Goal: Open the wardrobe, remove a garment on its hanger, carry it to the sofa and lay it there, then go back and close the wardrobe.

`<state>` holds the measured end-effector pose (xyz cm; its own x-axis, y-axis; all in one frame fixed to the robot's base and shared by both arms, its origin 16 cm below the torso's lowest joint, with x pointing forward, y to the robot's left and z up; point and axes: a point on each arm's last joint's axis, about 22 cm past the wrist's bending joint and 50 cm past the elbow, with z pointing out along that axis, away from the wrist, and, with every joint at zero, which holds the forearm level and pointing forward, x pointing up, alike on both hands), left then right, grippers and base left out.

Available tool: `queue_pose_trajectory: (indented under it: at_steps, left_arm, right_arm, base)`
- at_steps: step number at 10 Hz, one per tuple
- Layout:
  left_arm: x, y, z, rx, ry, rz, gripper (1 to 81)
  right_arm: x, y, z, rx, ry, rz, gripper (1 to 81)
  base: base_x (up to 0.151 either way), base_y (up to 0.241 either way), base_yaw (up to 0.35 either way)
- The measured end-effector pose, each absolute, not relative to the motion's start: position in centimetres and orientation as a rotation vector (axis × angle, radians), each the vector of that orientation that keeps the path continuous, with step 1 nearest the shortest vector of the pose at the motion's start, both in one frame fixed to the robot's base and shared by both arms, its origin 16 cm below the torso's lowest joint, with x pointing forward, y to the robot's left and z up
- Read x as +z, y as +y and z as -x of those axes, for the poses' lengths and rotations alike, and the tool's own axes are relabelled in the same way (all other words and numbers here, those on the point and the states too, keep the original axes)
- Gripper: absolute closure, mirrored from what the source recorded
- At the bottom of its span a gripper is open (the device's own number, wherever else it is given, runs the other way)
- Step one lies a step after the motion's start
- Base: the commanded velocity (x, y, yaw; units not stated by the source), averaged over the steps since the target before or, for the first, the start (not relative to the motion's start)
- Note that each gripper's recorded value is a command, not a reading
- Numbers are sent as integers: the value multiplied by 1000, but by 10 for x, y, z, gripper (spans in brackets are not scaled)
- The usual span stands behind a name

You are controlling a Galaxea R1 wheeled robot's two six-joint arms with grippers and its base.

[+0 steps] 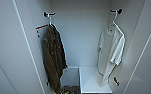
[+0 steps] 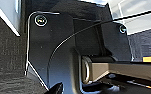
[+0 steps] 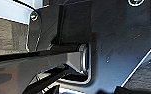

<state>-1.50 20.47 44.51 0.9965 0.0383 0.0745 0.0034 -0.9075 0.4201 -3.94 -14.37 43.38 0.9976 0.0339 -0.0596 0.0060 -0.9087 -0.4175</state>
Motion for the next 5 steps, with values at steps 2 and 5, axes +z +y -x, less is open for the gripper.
queue_pose_trajectory:
  at_steps: [2,5]
  left_arm:
    - [445,201,15,112,30,-2702,10]
    - [445,202,18,108,30,-2704,10]
  right_arm:
    - [434,-143,40,91,-28,2709,10]
    - [435,-137,41,91,-29,2702,10]
  base:
    - [77,0,0]
    - [76,-75,0]
